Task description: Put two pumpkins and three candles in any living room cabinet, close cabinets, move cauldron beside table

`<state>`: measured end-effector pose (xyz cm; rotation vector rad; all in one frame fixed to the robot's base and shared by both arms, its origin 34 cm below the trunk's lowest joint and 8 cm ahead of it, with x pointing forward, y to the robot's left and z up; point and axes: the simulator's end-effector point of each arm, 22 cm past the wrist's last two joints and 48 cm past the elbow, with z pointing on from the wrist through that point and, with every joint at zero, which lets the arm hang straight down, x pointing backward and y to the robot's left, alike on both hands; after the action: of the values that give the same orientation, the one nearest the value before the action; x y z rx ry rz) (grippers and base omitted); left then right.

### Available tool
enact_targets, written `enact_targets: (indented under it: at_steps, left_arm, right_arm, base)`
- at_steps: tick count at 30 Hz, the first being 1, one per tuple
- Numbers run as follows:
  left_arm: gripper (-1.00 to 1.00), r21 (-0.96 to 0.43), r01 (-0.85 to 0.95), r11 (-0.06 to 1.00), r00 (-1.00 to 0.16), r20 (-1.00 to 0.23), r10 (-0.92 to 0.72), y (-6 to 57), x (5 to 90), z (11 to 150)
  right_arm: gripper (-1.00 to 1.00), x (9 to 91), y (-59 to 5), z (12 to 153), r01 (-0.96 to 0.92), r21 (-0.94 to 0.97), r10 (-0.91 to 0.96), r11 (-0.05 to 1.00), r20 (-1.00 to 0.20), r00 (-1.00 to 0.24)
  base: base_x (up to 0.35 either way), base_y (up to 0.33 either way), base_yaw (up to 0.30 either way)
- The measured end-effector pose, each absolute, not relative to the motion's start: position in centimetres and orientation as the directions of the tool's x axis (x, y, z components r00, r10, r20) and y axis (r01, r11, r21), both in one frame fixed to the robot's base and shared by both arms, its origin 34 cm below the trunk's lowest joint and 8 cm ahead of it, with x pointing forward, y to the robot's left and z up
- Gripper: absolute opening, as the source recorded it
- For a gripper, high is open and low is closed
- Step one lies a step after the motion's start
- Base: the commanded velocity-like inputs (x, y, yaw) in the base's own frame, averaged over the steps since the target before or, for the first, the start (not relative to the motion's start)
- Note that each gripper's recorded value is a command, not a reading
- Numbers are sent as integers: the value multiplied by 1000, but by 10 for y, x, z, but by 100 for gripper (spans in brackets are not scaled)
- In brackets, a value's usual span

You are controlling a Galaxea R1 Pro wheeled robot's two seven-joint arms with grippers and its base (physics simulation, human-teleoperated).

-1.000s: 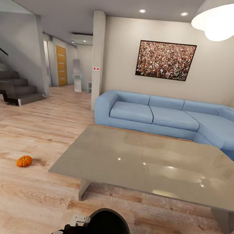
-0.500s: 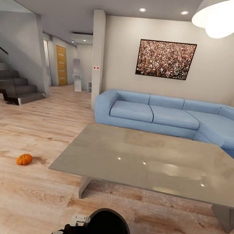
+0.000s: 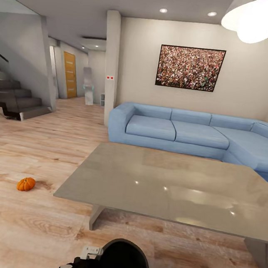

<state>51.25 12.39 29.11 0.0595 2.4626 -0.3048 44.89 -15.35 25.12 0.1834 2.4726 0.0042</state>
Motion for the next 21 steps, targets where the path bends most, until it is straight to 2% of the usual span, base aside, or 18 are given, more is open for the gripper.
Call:
enact_targets:
  at_steps: [12,21]
  left_arm:
    - [-100,-203,118,972,-788,-614,-33,124,513,292]
    - [-100,-204,117,972,-789,-614,-34,124,513,291]
  right_arm:
    - [-100,450,-154,252,131,48,133,990,-614,-778]
    - [-100,450,-153,252,130,48,132,990,-614,-779]
  base:
    - [221,0,0]
    - [26,0,0]
